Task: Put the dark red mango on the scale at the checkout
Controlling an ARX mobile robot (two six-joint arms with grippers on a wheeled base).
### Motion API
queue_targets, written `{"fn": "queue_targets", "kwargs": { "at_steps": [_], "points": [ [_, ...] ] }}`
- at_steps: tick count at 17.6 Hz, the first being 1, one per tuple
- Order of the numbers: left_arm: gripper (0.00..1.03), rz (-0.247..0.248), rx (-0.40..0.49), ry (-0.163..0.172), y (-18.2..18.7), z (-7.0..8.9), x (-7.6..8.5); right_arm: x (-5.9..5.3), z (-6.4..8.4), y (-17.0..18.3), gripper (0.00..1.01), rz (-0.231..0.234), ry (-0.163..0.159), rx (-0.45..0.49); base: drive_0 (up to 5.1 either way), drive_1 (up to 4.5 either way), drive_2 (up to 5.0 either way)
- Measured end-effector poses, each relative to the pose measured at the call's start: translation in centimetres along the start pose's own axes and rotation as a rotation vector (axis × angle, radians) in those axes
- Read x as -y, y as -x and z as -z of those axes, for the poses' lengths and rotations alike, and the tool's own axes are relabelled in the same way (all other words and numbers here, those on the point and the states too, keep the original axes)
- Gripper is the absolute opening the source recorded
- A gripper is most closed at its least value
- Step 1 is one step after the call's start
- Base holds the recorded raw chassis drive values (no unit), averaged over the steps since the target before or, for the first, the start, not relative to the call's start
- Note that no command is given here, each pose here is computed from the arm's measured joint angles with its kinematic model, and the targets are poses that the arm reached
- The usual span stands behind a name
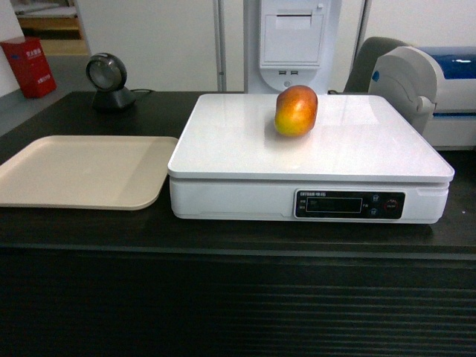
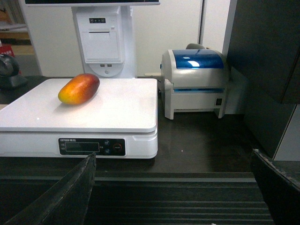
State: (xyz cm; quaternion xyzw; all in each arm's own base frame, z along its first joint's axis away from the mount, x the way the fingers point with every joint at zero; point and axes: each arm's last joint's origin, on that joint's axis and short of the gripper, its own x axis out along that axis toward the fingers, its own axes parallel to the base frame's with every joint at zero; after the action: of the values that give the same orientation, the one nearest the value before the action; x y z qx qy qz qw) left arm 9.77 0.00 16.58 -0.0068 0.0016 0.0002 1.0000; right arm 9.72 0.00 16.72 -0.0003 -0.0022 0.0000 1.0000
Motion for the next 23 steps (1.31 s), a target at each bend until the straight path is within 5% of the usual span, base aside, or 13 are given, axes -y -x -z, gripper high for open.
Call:
{"fn": "queue_targets", "kwargs": {
  "at_steps": [23],
  "points": [
    [0.98,0.000,0.000,0.000,0.00,0.00,0.00,0.00,0.01,0.00,0.98,0.000,0.000,-0.001,0.0,0.00,0.0]
  ]
}}
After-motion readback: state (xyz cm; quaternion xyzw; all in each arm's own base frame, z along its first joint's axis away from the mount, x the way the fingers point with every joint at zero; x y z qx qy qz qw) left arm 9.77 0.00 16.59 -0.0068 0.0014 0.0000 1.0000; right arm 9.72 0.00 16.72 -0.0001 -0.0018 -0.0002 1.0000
